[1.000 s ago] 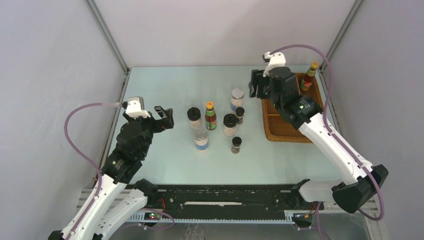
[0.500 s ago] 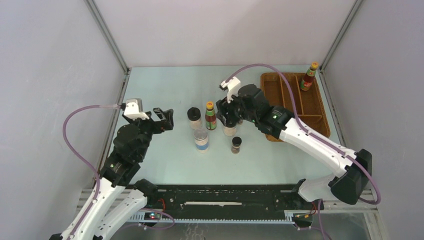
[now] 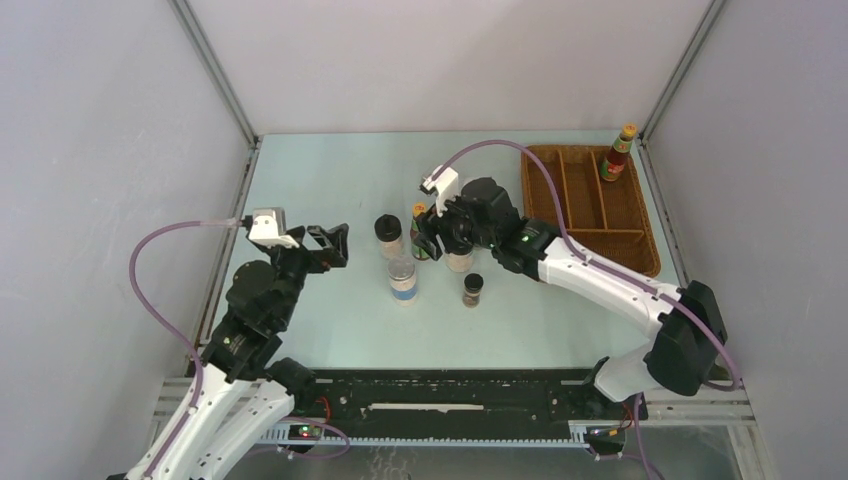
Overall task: Organize the condiment bottles
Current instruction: Pick up the bottle from the center of the board.
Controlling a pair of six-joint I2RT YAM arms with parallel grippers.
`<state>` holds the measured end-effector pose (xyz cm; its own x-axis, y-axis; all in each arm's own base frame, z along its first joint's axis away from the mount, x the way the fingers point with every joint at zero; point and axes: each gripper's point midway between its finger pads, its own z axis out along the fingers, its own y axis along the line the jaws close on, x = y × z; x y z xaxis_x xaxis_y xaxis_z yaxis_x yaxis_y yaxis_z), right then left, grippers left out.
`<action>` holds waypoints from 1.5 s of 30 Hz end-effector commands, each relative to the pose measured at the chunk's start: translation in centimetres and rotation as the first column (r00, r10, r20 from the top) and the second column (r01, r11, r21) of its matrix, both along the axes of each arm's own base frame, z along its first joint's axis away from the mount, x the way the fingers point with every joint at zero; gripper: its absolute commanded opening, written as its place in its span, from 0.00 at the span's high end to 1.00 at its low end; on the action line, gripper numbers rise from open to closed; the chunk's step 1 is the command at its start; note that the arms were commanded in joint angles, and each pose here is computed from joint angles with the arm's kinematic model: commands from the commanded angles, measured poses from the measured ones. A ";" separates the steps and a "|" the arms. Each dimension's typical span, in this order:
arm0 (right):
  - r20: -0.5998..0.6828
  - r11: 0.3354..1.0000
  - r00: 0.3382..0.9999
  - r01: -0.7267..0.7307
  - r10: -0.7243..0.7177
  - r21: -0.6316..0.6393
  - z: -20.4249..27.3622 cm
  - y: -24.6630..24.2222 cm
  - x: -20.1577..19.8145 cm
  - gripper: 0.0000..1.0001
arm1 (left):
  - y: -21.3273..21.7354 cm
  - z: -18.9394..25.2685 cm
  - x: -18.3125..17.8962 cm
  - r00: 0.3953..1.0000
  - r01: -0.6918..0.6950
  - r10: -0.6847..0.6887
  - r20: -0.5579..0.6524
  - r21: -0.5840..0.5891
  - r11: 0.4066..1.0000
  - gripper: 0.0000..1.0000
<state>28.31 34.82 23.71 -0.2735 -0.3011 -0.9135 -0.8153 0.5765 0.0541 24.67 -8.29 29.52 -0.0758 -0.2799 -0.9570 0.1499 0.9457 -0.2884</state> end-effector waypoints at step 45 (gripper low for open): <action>0.066 0.992 0.995 0.073 -0.080 0.104 -3.5 1.6 9.0 0.28 | -2.1 0.1 0.3 0.991 0.109 -0.111 0.073 0.034 0.993 0.00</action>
<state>36.64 35.90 19.37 -0.2533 -0.2271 -0.9404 -0.7673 0.6392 0.0523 24.87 -9.90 29.79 -0.0459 -0.2598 -0.9646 0.2468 0.9327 -0.2630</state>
